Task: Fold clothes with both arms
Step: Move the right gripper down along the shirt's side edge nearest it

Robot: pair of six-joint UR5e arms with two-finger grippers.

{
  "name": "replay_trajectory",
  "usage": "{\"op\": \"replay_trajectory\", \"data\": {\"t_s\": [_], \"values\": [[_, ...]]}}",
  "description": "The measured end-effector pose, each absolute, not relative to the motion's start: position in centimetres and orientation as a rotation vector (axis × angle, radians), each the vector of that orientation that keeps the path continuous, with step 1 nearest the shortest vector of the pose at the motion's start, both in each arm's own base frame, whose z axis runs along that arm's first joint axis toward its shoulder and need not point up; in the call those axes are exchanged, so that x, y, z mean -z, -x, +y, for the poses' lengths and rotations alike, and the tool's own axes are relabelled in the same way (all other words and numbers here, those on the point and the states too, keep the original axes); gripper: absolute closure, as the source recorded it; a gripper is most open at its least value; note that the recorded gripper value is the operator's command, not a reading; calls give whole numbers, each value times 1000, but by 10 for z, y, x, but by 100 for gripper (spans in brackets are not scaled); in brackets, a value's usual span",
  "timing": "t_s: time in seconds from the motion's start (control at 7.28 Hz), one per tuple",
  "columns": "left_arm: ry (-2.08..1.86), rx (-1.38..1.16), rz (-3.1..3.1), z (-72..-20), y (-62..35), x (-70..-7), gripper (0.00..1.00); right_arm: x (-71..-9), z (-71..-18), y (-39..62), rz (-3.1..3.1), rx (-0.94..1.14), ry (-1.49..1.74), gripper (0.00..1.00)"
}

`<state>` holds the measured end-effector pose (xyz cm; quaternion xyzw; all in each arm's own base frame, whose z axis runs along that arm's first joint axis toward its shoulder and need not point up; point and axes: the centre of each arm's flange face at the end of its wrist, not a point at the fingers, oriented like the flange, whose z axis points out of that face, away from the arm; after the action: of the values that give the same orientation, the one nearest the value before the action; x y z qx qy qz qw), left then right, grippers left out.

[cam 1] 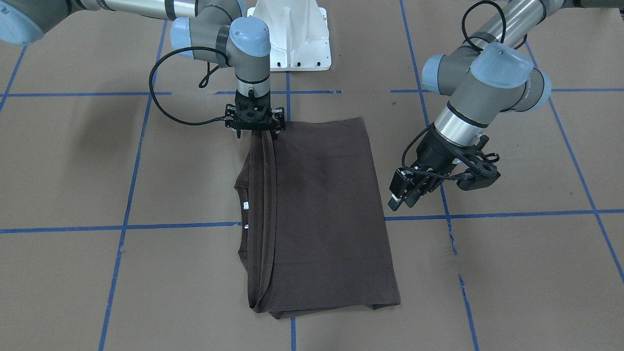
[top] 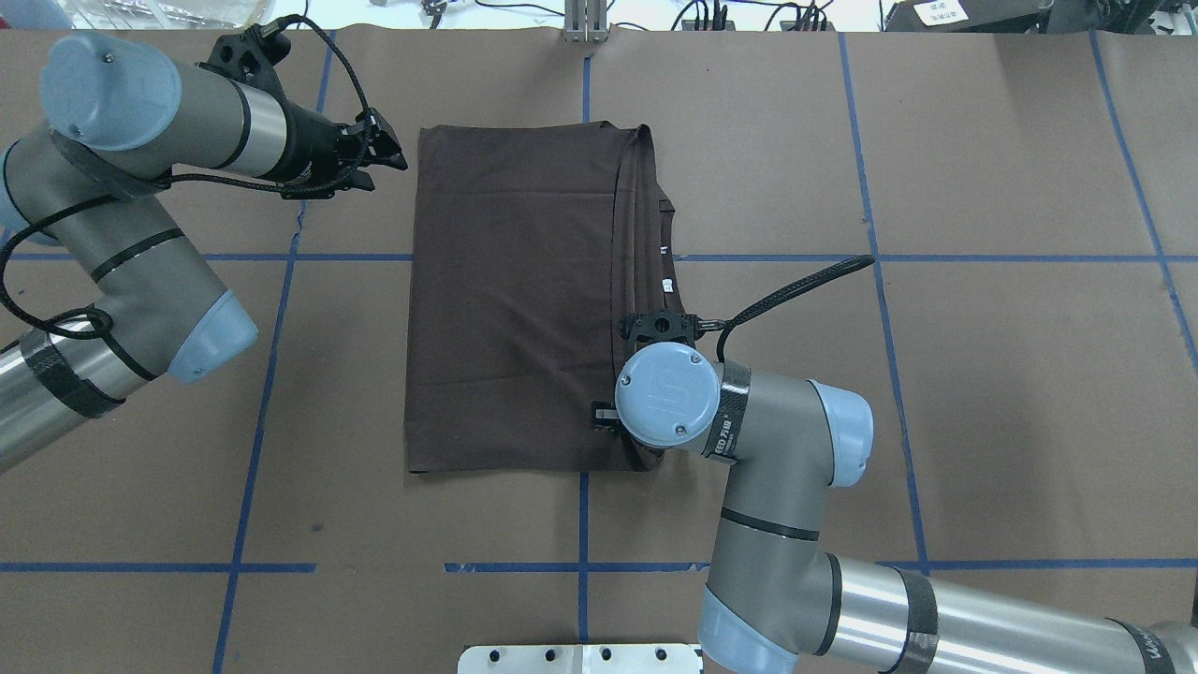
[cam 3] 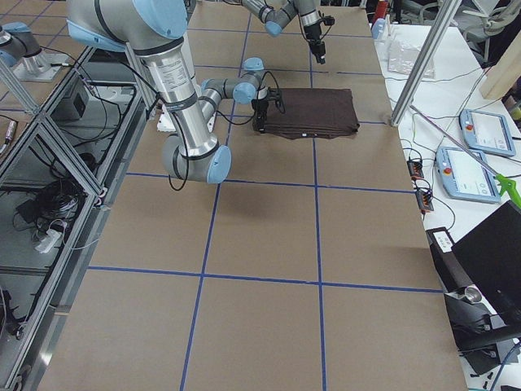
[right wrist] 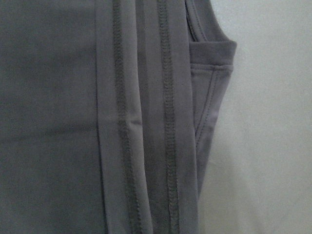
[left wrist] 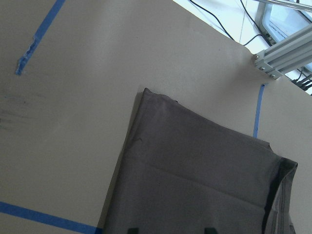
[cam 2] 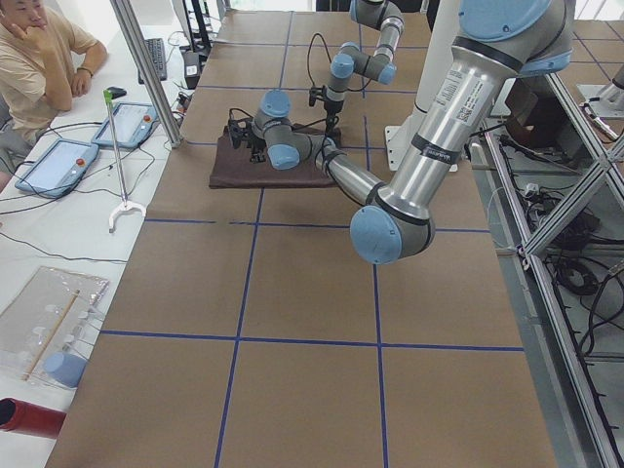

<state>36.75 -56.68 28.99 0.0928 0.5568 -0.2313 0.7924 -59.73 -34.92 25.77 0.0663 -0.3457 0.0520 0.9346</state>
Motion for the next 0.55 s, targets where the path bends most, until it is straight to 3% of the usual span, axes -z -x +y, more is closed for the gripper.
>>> {"op": "replay_trajectory", "data": {"t_s": [0.55], "values": [[-197, 498, 1196, -566, -367, -292, 45, -297, -351, 556, -675, -6, -156, 5]]}}
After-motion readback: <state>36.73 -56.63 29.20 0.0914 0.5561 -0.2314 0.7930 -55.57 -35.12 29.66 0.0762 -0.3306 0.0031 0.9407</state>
